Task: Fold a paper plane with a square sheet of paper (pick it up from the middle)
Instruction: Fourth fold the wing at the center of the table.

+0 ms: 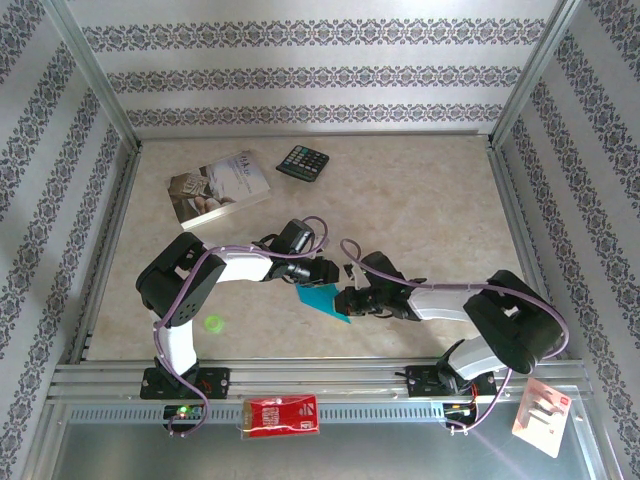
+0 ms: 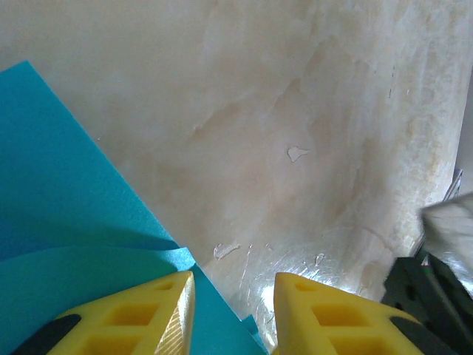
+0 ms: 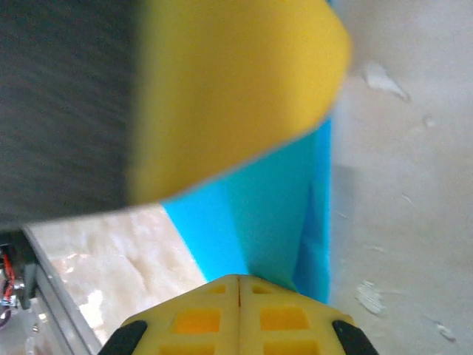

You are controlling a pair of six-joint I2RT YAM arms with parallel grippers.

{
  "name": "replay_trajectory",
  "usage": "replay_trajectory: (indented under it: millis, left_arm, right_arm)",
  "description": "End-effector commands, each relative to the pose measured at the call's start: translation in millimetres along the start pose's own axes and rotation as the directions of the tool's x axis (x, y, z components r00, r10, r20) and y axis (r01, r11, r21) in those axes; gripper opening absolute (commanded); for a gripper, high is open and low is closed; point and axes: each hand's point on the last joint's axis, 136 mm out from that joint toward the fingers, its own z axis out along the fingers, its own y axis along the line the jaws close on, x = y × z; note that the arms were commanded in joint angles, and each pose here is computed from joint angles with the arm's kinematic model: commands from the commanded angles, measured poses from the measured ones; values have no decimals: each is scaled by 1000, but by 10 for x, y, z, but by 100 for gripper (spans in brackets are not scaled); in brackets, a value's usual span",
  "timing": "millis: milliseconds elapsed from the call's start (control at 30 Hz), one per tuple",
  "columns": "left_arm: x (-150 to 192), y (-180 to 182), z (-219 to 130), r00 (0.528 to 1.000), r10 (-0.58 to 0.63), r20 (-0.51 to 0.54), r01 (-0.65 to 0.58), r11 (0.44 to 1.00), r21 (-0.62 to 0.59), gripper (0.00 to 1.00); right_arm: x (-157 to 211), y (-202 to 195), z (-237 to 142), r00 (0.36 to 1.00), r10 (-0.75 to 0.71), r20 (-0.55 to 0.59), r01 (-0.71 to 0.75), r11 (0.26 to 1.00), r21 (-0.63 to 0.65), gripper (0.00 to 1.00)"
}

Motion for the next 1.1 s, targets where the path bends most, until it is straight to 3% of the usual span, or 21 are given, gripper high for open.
replay_trajectory:
  millis: [0,233,1067]
  left_arm:
    - [75,345,38,999,-34,-25,31,994,-108,33]
    - [87,396,28,999,-36,-27,32,992,-123,33]
    - [110,499,14,998,-49,-30,43,987,-152,33]
  right_arm:
    - [170,-174,32,999,17,-35,-16,999,32,4]
    - [453,-378,-9,995,74,-68,-69,995,72,3]
    - [1056,-531,-216,985,143,-96,-126,978,164,2]
